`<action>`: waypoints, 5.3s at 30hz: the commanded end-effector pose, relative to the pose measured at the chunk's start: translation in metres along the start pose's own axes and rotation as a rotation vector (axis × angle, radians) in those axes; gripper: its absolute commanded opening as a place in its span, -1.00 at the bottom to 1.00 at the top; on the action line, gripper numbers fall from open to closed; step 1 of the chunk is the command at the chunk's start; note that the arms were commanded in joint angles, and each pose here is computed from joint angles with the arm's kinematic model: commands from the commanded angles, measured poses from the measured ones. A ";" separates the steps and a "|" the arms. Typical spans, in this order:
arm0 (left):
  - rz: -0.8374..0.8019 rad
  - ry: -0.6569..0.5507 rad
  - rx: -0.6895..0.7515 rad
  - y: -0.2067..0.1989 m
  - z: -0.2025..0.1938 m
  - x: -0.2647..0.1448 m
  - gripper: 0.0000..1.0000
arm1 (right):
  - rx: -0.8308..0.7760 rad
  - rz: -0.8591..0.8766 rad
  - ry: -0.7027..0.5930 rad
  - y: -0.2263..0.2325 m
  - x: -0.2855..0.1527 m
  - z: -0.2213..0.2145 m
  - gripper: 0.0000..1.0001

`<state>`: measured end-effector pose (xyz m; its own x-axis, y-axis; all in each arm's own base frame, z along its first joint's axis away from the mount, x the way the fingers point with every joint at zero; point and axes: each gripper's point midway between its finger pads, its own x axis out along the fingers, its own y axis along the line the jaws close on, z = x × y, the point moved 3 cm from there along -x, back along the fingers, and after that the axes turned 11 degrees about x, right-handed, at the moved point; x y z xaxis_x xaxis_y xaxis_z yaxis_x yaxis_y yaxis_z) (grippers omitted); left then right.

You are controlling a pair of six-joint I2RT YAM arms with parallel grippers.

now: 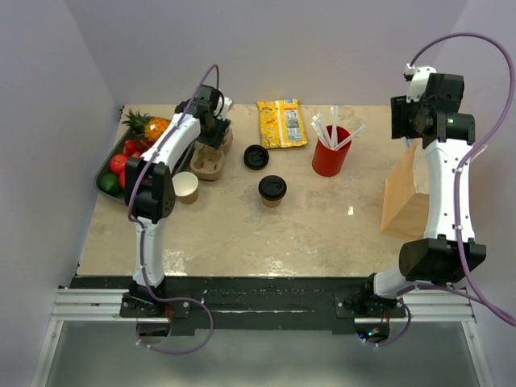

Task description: Pack the takeout coffee

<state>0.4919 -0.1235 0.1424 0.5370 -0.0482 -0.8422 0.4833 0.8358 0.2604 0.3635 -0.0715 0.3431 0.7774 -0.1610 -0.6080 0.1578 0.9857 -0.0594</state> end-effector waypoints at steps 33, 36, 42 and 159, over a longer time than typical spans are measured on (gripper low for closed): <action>-0.057 -0.016 -0.075 0.002 0.008 0.019 0.02 | 0.000 0.033 0.001 0.005 0.010 0.000 0.19; -0.057 -0.011 -0.076 0.001 0.007 0.021 0.01 | 0.001 0.036 0.002 0.005 0.011 0.000 0.18; -0.056 -0.014 -0.070 0.002 0.007 0.020 -0.07 | 0.004 0.038 0.005 0.006 0.013 -0.001 0.18; -0.657 -0.618 0.769 -0.177 -0.065 -0.203 -0.74 | -0.577 0.236 -0.188 -0.005 -0.195 -0.068 -1.00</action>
<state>0.2447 -0.2107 0.1810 0.1320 -0.6981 -0.7037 0.9840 0.0067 0.1779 0.1908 -0.0787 0.4291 0.8677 -0.0942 -0.4881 -0.1135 0.9184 -0.3790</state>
